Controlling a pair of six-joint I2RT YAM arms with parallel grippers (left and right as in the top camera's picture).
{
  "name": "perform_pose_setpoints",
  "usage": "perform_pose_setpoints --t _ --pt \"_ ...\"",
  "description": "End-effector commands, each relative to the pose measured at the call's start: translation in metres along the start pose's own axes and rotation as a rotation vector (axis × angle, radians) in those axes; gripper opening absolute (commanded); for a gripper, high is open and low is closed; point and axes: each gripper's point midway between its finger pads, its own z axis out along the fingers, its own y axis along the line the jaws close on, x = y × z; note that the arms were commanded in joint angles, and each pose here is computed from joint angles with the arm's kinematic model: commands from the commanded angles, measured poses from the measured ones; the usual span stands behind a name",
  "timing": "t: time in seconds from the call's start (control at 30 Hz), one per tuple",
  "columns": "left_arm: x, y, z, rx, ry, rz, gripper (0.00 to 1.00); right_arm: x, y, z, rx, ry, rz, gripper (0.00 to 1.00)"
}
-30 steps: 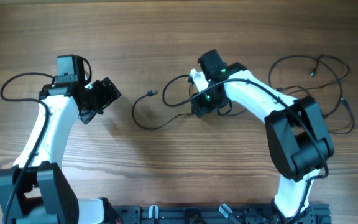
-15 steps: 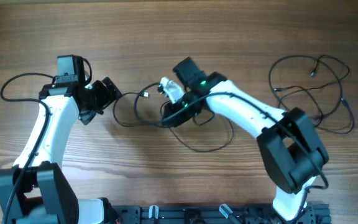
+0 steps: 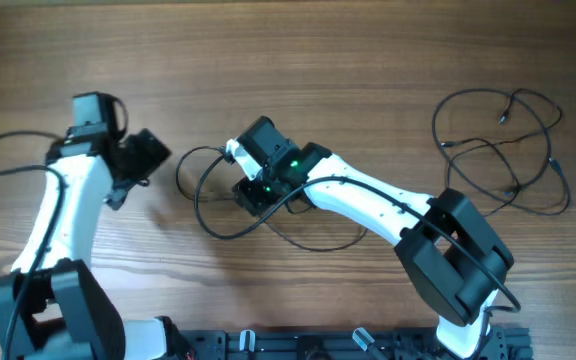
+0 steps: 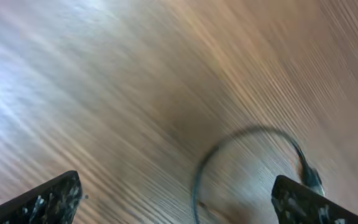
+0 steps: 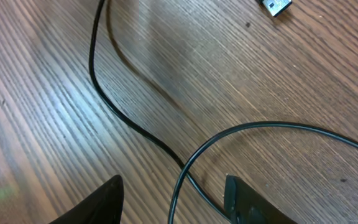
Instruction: Untangle cables
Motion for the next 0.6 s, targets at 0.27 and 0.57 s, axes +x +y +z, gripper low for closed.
perform_pose_setpoints --t 0.27,0.57 --pt "-0.024 0.036 -0.005 0.014 0.002 -0.206 1.0 0.018 -0.006 0.049 -0.007 0.044 0.08 0.58" --pt "-0.022 0.034 -0.005 0.029 0.013 -0.206 1.0 0.006 -0.006 0.06 -0.02 -0.009 0.109 0.04"
